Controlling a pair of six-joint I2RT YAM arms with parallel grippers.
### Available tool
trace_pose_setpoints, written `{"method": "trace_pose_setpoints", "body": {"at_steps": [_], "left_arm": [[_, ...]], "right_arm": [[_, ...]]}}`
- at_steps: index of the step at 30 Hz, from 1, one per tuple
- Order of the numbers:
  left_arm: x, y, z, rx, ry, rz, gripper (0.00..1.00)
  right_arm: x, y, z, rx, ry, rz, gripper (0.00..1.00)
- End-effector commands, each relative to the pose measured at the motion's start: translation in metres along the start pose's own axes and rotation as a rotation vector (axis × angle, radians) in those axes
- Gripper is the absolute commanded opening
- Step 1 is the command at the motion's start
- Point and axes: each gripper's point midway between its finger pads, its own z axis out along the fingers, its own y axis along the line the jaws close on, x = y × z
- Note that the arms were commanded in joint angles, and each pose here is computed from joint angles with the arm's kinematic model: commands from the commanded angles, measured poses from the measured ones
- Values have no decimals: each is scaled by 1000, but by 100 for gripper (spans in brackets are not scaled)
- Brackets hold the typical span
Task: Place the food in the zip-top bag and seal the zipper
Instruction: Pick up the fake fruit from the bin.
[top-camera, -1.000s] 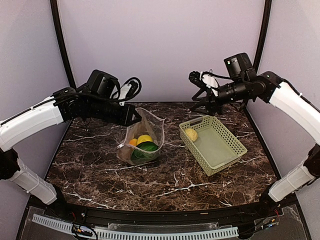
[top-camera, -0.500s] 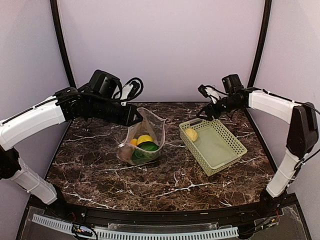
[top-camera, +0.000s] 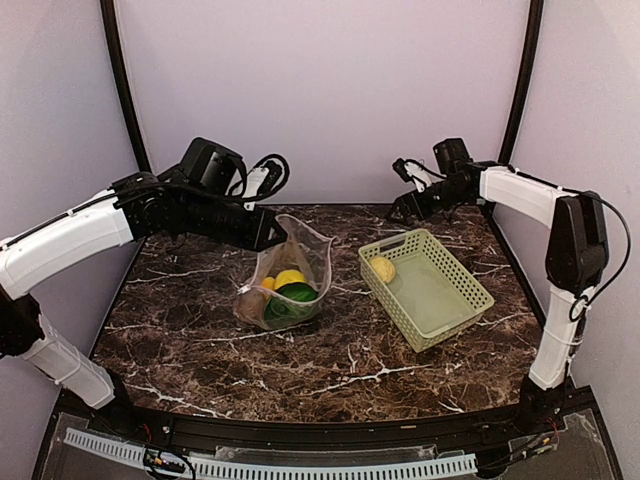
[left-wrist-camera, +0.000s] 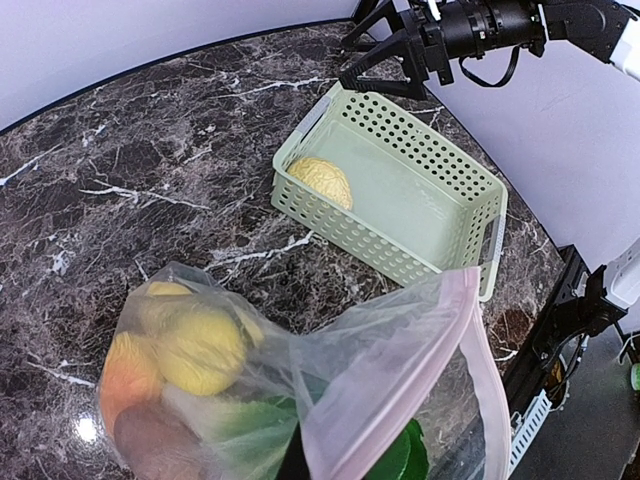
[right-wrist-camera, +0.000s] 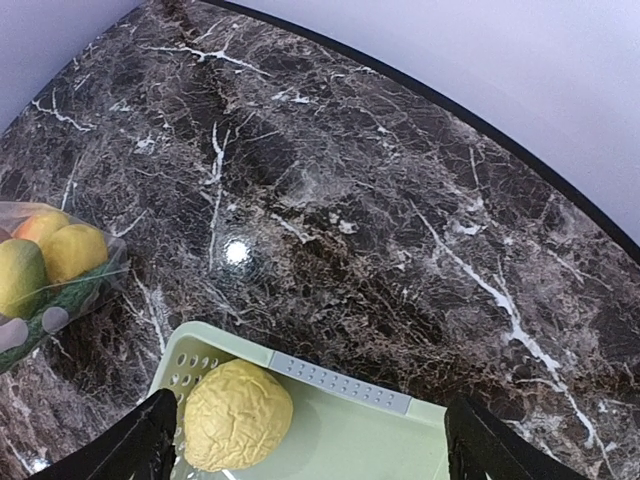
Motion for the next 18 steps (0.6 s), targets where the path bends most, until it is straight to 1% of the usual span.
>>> {"method": "trace_pose_setpoints", "body": {"at_steps": [1, 4, 18], "left_arm": [[-9, -1, -6, 0, -18, 12, 1], [-8, 0, -7, -4, -16, 7, 1], [-1, -1, 4, 13, 0, -24, 1]], "right_arm": [[19, 23, 9, -152, 62, 78, 89], [30, 33, 15, -210, 85, 99, 87], [68, 41, 43, -242, 188, 109, 84]]}}
